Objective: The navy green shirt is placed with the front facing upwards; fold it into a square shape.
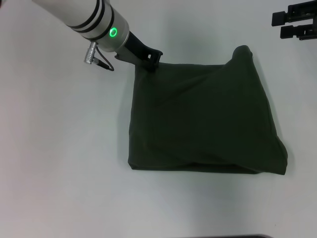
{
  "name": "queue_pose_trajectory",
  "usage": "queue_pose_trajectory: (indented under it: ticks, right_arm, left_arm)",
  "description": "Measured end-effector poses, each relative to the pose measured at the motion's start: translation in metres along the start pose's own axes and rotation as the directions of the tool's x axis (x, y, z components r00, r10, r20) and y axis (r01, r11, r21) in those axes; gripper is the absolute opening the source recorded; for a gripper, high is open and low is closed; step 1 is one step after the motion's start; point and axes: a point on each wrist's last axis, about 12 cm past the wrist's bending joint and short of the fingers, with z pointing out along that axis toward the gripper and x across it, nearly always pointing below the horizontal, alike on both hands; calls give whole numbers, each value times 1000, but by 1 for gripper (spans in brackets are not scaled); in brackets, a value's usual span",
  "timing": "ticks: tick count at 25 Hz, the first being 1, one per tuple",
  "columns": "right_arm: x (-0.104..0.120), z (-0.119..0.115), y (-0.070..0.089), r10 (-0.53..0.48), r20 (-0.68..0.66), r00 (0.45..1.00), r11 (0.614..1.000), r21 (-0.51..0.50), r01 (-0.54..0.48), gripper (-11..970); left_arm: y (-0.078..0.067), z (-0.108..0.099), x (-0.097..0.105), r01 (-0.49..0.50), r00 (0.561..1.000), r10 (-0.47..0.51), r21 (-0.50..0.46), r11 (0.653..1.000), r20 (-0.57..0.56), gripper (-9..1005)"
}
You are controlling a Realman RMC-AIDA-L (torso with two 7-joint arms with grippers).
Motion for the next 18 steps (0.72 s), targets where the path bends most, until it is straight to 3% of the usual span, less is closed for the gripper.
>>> queue_pose_trajectory:
  ticks: [6, 12, 18]
  right_arm:
    - [-1, 1, 1, -2, -2, 1000, 1000, -2, 2, 602]
    - [-1, 1, 0, 3, -3, 1000, 1000, -5, -3, 603]
    - [0, 0, -1, 5, 1, 1000, 1000, -3, -5, 603]
  left_arm:
    - [1, -1, -1, -3, 1000, 3, -3, 1000, 5, 4]
    - [9, -9, -4, 14, 996, -13, -10, 1000, 84, 1]
    - [9, 2, 1, 26, 997, -25, -20, 999, 70, 168]
